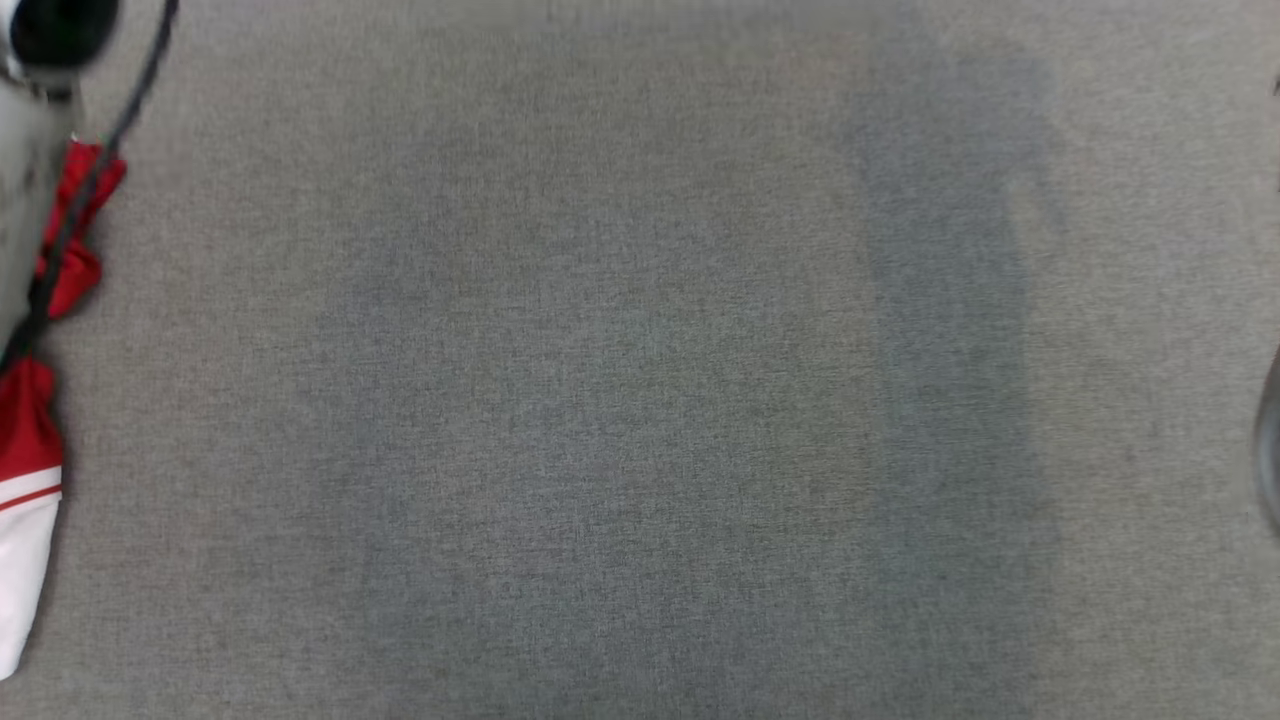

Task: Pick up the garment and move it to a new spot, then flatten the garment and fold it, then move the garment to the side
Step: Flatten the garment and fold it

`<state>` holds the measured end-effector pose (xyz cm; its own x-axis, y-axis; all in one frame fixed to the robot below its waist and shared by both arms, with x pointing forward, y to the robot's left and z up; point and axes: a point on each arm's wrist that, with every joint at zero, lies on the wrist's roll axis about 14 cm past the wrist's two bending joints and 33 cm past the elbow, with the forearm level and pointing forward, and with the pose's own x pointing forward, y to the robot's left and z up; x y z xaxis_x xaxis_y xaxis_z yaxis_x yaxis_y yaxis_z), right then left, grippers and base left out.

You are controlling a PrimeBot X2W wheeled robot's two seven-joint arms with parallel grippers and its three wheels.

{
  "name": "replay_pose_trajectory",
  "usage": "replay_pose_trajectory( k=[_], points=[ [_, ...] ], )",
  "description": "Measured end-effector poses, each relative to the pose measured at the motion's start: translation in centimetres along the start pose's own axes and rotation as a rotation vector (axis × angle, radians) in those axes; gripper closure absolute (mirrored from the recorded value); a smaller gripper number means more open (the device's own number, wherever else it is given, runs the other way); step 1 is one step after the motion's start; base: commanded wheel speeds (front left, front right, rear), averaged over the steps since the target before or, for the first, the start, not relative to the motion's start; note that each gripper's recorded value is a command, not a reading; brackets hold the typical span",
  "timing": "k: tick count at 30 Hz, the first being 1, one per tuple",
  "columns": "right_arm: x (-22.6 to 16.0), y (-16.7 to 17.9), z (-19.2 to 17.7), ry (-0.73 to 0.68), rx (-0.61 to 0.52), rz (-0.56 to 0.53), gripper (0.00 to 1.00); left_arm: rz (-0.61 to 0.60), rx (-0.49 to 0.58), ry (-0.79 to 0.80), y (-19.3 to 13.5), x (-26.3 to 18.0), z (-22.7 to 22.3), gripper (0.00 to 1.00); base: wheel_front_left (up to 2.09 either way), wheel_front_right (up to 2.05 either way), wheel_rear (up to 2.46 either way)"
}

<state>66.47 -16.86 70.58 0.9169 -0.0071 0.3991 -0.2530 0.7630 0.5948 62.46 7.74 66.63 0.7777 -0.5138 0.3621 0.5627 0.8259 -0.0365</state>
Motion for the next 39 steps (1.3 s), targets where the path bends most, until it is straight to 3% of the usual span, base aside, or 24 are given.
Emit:
replay_pose_trajectory(
  k=[2, 4, 6, 11, 12, 16, 20, 27, 33, 39],
  points=[
    [1.6, 0.6, 0.1, -0.043, 0.116, -0.012, 1.00, 0.020, 0.021, -0.069, 0.7, 1.4, 1.2, 1.00, 0.00, 0.00, 0.00],
    [2.7, 1.4, -0.3, -0.049, 0.138, 0.001, 1.00, 0.039, 0.052, -0.111, 1.4, 2.1, 2.0, 1.00, 0.00, 0.00, 0.00],
    [3.1, -0.3, -3.6, 0.012, 0.144, -0.030, 1.00, 0.047, 0.068, -0.179, 1.8, 2.7, 2.1, 1.00, 0.00, 0.00, 0.00],
    [0.0, -8.5, -11.8, 0.138, 0.140, -0.185, 1.00, 0.117, -0.087, -0.001, 2.7, -0.3, -9.8, 1.00, 0.00, 0.00, 0.00],
    [-2.8, -12.2, -15.5, 0.201, 0.140, -0.261, 1.00, 0.151, -0.158, 0.063, 2.8, -2.0, -13.9, 1.00, 0.00, 0.00, 0.00],
    [-8.4, -17.0, -19.8, 0.278, 0.162, -0.375, 1.00, 0.203, -0.309, 0.172, 1.2, -6.2, -20.0, 1.00, 0.00, 0.00, 0.00],
    [-11.4, -17.0, -19.5, 0.282, 0.149, -0.365, 1.00, 0.131, -0.352, 0.215, -2.6, -8.7, -20.1, 1.00, 0.00, 0.00, 0.00],
    [-19.4, -16.4, -17.1, 0.336, 0.114, -0.379, 1.00, 0.055, -0.395, 0.406, -8.8, -16.7, -20.2, 1.00, 0.00, 0.00, 0.00],
    [-28.1, -14.7, -14.0, 0.384, 0.169, -0.460, 1.00, 0.078, -0.425, 0.478, -12.2, -23.3, -17.1, 1.00, 0.00, 0.00, 0.00],
    [-37.2, -12.3, -11.1, 0.428, 0.240, -0.531, 1.00, 0.178, -0.466, 0.490, -15.0, -30.3, -13.5, 1.00, 0.00, 0.00, 0.00]
  ],
)
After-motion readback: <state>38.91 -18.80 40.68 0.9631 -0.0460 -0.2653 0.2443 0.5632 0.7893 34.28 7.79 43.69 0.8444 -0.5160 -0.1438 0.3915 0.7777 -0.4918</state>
